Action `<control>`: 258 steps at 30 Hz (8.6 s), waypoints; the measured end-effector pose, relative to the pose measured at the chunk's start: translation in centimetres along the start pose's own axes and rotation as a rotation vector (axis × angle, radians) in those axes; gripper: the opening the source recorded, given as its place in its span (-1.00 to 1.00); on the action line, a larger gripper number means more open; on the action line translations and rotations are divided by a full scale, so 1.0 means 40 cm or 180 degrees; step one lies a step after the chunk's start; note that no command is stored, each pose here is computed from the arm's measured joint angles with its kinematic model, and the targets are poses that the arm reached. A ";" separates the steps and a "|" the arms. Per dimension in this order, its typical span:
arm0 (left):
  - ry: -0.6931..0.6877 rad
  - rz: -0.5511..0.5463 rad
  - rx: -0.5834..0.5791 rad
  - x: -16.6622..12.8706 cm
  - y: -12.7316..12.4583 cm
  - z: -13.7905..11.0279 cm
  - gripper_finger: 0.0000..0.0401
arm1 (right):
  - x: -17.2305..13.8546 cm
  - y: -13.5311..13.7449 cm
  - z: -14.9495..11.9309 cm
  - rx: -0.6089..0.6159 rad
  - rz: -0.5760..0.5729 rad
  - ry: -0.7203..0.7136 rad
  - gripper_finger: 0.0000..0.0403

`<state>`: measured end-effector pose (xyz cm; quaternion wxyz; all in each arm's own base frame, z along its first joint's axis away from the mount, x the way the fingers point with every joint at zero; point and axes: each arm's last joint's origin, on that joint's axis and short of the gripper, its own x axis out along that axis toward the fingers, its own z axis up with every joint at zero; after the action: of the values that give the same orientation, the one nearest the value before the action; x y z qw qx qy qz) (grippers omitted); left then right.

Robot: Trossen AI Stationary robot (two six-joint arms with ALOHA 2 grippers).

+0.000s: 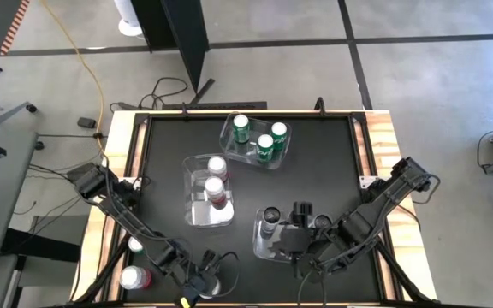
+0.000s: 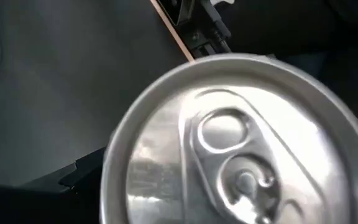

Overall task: Sort soda cans
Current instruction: Put the pink soda can into the center transparent bin, then put the green soda can into the top transparent bin

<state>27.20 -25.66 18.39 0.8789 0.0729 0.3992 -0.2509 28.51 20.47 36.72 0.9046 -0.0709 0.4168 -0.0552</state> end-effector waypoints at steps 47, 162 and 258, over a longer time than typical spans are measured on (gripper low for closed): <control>-0.0583 0.2484 -0.1622 -0.501 0.213 -0.018 0.46 | -0.001 0.001 -0.001 -0.0107 0.0002 0.0003 0.62; 0.1636 0.2154 -0.4047 -0.520 -0.019 -0.148 0.85 | -0.026 0.036 -0.018 -0.0739 0.0039 -0.0085 0.62; 0.0400 0.2355 -0.2569 -0.666 0.439 0.128 0.47 | 0.053 0.044 -0.059 -0.0880 -0.0057 0.0084 0.62</control>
<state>24.55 -1.99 40.24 0.8411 -0.1195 0.4630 0.2526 28.15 21.68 33.33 0.8800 -0.1979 0.4317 -0.0062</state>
